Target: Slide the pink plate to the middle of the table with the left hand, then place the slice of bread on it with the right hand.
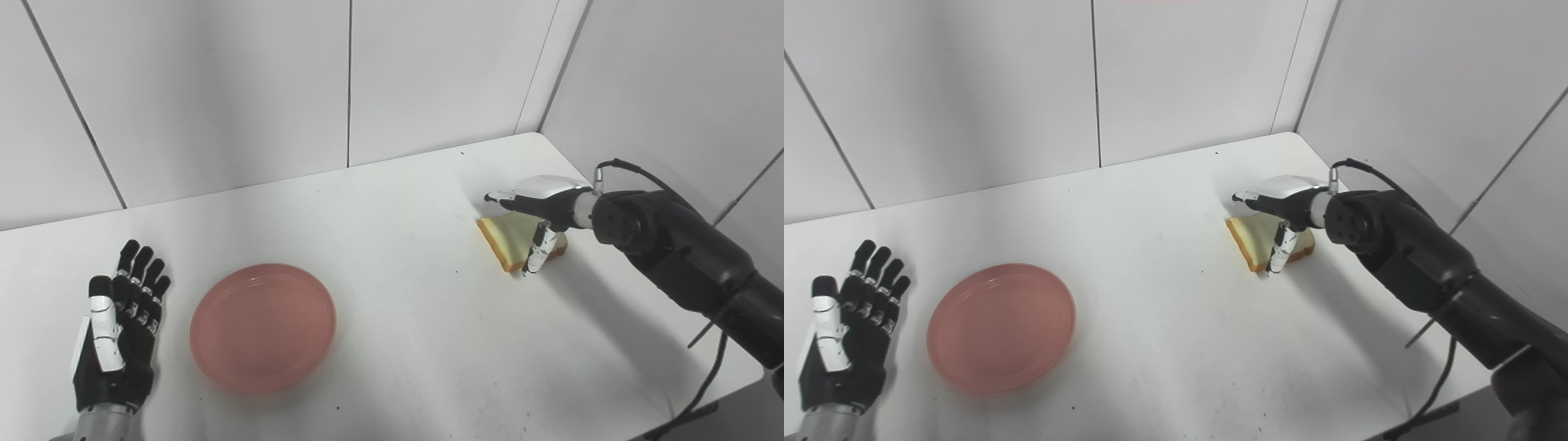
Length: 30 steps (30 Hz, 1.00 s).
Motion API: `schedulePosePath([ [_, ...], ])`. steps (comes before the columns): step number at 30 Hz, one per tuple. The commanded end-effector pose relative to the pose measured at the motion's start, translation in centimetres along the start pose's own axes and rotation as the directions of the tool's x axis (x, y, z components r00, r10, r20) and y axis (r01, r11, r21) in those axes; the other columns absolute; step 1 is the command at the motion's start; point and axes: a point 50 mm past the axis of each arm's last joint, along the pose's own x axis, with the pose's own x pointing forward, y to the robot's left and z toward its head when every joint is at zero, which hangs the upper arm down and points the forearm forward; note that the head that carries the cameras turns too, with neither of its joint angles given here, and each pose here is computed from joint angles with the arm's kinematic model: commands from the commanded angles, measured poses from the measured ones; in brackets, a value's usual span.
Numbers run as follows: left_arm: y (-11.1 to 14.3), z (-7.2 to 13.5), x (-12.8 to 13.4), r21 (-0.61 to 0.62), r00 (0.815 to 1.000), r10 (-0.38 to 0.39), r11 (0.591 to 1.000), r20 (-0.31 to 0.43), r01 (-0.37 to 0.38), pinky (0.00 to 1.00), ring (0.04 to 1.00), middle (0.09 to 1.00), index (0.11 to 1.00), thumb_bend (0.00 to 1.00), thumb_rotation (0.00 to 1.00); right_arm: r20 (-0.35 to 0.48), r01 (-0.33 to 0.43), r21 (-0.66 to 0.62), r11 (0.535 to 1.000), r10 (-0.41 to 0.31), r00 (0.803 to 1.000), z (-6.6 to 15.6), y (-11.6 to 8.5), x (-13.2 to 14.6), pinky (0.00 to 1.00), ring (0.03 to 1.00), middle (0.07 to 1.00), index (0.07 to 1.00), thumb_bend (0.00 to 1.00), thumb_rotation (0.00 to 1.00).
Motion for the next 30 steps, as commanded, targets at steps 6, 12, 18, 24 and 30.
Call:
schedulePosePath([
  [6,-0.5,1.0,0.2,0.01,0.999,-0.021,1.0,0.034,0.021,1.0,0.998,1.0,0.963,0.71,1.0,-0.035,0.06,-0.07,0.996,-0.063,0.997,-0.4,-1.8,0.2,1.0,1.0,1.0,1.0,1.0,0.12],
  [12,-0.6,1.0,0.1,0.007,0.999,-0.021,1.0,0.034,0.021,1.0,0.995,1.0,0.958,0.72,1.0,-0.065,0.043,-0.078,0.996,-0.048,0.997,-0.6,-1.2,1.2,1.0,1.0,1.0,0.986,0.98,0.09],
  [18,-0.5,0.9,0.1,0.009,0.999,-0.023,1.0,0.036,0.022,1.0,0.999,1.0,0.964,0.72,1.0,-0.077,0.042,-0.08,0.996,-0.048,0.996,-0.9,-0.8,2.0,1.0,1.0,1.0,0.962,0.95,0.1],
  [24,-0.6,0.9,0.0,0.003,0.999,-0.026,1.0,0.039,0.026,1.0,0.999,1.0,0.962,0.73,1.0,-0.068,0.109,-0.082,0.991,-0.115,0.991,-0.9,-0.7,2.3,0.93,0.961,0.961,0.907,0.86,0.05],
  [30,-0.6,1.0,0.0,0.005,0.999,-0.025,1.0,0.041,0.024,1.0,0.998,1.0,0.962,0.73,1.0,-0.04,0.19,-0.062,0.98,-0.192,0.981,-0.7,-0.4,2.3,0.79,0.796,0.794,0.723,0.72,0.02],
])
